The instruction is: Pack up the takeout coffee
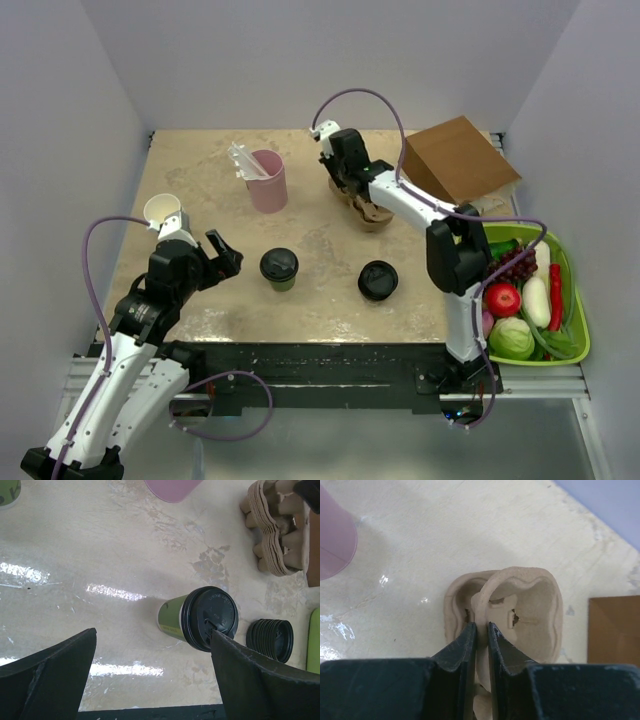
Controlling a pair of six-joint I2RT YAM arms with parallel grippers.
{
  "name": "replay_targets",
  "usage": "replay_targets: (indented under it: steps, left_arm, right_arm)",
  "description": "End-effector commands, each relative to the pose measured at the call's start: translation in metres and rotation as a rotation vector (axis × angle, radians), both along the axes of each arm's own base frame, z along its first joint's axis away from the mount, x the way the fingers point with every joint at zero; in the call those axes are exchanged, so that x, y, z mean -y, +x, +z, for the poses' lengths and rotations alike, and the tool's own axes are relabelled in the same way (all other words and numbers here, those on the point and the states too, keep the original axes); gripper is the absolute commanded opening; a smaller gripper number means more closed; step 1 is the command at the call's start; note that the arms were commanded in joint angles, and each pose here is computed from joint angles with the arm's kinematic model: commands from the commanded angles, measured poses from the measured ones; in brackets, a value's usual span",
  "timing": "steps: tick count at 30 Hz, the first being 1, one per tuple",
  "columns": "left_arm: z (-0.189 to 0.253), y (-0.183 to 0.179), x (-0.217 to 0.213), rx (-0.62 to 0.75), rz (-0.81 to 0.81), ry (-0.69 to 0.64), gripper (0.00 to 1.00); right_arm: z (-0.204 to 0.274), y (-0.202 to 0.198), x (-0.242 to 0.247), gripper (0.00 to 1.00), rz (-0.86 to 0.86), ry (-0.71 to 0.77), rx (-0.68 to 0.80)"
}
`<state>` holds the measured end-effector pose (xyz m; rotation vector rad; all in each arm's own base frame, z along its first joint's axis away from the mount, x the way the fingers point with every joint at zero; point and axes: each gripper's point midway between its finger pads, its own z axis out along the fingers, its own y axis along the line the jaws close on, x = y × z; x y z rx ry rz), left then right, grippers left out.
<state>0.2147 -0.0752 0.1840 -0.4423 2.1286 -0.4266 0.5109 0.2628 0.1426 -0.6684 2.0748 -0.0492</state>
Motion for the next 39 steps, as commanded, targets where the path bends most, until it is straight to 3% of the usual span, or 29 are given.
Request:
replay_targets:
  steps: [1,7,11,20,28,31,34,35,39]
  left_arm:
    - [0.007,0.004,-0.002,0.031,0.011,0.007,1.0]
    - [0.009,0.002,-0.002,0.041,0.011,0.0,1.0]
    - [0.012,0.001,-0.003,0.058,0.015,-0.006,1.0]
    - [0.02,-0.002,-0.005,0.091,0.019,-0.018,1.0]
    - [0.021,-0.004,-0.006,0.092,0.017,-0.012,1.0]
    - [0.021,-0.004,-0.007,0.095,0.024,-0.015,1.0]
    - [0.021,-0.004,-0.007,0.092,0.027,-0.014,1.0]
    - [0.02,-0.004,-0.007,0.091,0.027,-0.013,1.0]
    - [0.02,-0.003,-0.007,0.086,0.027,-0.012,1.0]
  right_arm:
    - [0.081,0.0,0.012,0.0,-0.049,0.03,0.209]
    - [0.13,-0.032,0.011,0.0,-0.06,0.039,0.308]
    - [0.143,-0.072,-0.012,0.0,-0.049,0.081,0.287]
    - [0.075,-0.177,-0.112,0.0,0.145,0.18,0.092]
    - [0.026,-0.202,-0.173,0.02,0.303,0.146,0.028]
    - [0.017,-0.201,-0.182,0.21,0.305,0.135,0.023]
    - [0.019,-0.195,-0.183,0.31,0.278,0.129,0.041]
    - [0.023,-0.193,-0.182,0.46,0.263,0.136,0.046]
    - [0.045,-0.194,-0.169,0.72,0.199,0.166,0.06]
